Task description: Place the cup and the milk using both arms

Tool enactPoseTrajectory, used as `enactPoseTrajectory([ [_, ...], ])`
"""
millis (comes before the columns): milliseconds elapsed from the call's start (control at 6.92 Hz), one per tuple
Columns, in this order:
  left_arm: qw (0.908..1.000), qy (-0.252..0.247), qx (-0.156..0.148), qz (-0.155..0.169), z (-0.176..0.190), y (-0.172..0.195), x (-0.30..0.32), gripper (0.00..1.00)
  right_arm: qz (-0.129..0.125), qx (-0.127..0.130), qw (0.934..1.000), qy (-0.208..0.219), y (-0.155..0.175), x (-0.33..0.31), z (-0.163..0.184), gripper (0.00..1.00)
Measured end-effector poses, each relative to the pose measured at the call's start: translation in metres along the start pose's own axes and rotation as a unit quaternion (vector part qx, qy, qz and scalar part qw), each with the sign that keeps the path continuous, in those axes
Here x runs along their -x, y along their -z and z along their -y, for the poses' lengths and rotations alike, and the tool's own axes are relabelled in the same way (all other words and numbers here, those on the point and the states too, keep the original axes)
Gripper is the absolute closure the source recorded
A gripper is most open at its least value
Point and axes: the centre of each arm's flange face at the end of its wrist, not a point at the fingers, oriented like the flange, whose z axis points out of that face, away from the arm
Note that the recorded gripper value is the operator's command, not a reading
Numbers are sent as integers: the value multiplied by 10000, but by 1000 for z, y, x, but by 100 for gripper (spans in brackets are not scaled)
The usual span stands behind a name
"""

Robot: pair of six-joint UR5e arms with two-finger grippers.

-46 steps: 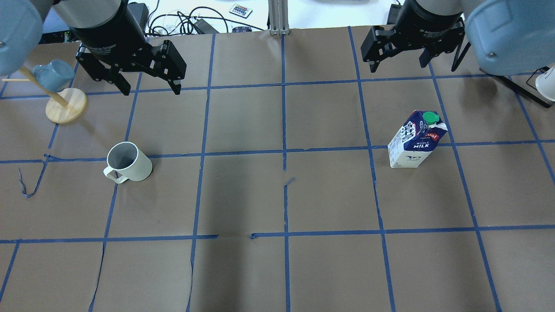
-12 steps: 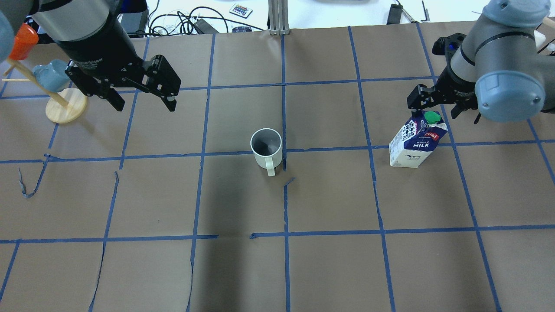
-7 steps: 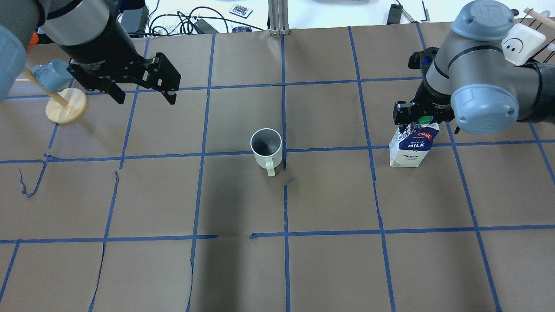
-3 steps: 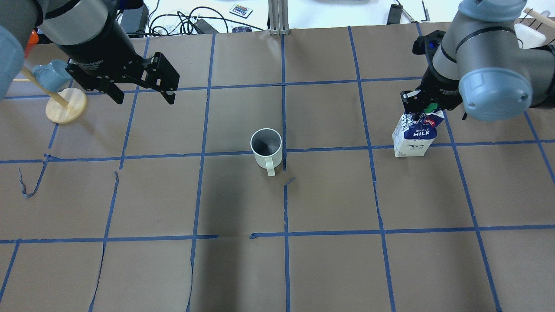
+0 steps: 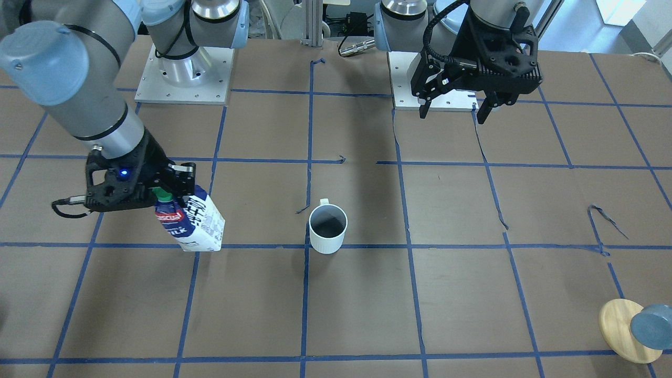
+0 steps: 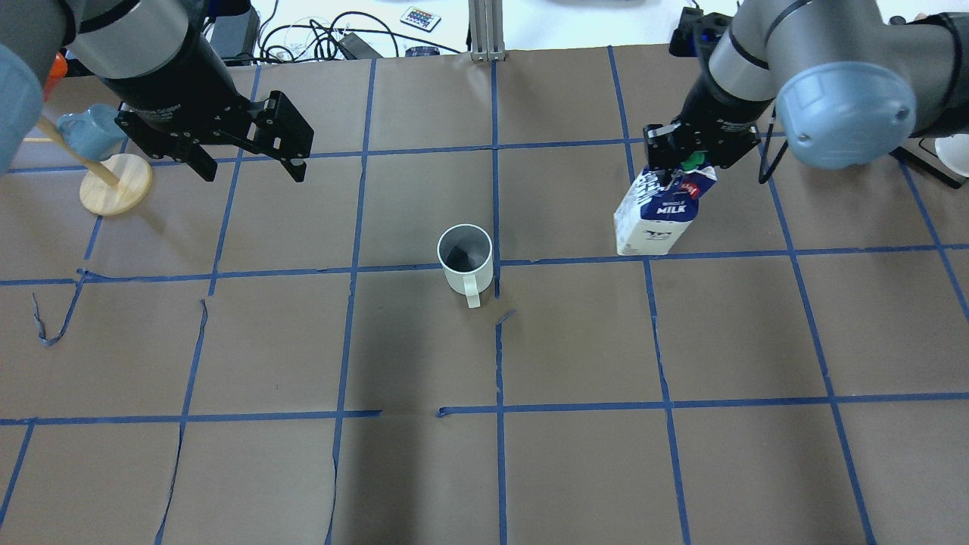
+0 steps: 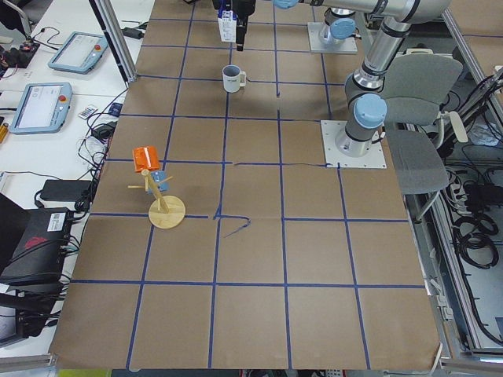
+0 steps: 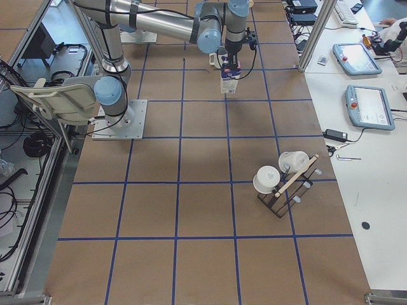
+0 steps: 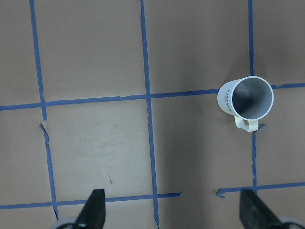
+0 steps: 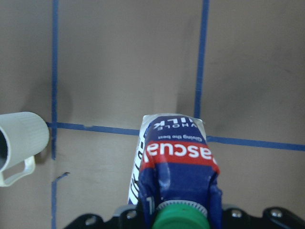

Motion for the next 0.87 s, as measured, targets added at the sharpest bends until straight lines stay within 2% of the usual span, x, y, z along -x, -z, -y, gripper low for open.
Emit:
enactPoseTrajectory([
  [144, 10000, 2, 3, -3, 0, 0, 0, 0, 71, -66, 9999, 138, -13, 44, 0, 72],
  [433, 10000, 3, 4, -6, 0, 0, 0, 0, 94, -34, 9992, 392, -39, 100, -6, 72],
  [867, 10000, -2, 5, -3, 0, -1, 0, 0, 90, 41, 9987, 493, -59, 114, -5, 70],
])
